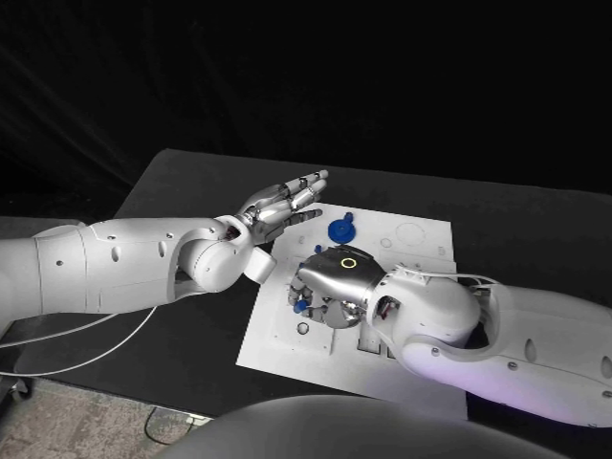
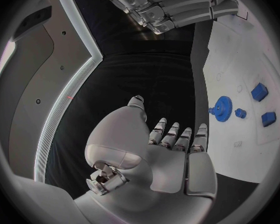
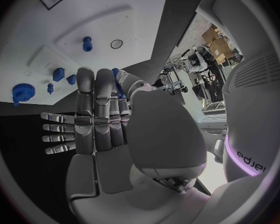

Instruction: Assemble the parts on the task board

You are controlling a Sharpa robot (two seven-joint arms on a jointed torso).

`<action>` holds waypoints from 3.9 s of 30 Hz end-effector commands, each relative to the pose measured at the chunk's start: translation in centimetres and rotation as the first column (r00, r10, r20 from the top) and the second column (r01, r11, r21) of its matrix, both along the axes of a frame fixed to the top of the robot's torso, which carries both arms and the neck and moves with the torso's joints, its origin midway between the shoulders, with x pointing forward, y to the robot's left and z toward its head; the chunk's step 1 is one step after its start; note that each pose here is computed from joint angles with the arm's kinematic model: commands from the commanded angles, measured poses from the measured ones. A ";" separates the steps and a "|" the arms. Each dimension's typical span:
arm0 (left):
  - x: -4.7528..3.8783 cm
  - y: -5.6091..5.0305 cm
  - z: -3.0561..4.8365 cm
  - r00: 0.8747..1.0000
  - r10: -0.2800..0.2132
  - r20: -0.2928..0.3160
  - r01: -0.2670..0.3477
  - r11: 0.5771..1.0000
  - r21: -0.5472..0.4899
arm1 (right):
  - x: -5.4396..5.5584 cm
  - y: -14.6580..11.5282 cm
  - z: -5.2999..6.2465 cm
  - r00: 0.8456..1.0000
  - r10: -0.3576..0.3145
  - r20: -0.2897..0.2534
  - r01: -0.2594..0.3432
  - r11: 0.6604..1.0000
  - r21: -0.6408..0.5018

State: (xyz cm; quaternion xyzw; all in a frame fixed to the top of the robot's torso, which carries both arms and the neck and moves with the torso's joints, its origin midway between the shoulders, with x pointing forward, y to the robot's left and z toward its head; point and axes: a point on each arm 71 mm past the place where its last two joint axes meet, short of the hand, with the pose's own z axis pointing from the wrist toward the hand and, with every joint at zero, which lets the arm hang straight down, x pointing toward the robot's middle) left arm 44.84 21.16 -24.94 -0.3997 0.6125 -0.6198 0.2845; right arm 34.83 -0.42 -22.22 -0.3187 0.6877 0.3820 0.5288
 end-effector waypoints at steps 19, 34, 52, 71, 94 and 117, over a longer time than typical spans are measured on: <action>-0.16 -0.1 0.11 1.000 -0.022 0.009 0.022 1.000 -0.012 | -1.0 1.2 -1.9 0.998 0.043 0.037 -0.038 0.992 -0.123; -0.14 -0.2 0.09 1.000 -0.023 0.008 0.023 1.000 -0.013 | -1.4 0.1 -2.2 0.999 0.029 0.022 -0.026 0.989 -0.145; -0.13 -0.2 0.09 1.000 -0.023 0.008 0.023 1.000 -0.013 | -0.9 -0.2 -2.9 1.000 0.017 0.019 -0.015 0.991 -0.133; -0.15 -0.1 0.07 1.000 -0.022 0.005 0.022 1.000 -0.011 | -1.3 0.2 -3.4 1.000 0.023 0.012 -0.022 0.997 -0.071; -0.14 -0.2 -0.01 0.999 -0.032 -0.004 0.032 0.999 -0.011 | -1.4 0.1 -3.9 0.999 0.025 0.023 -0.022 0.991 -0.133; -0.13 0.0 -0.07 0.999 -0.029 -0.015 0.028 1.000 -0.012 | -1.6 -0.7 -3.1 0.997 0.045 0.055 -0.045 0.999 -0.004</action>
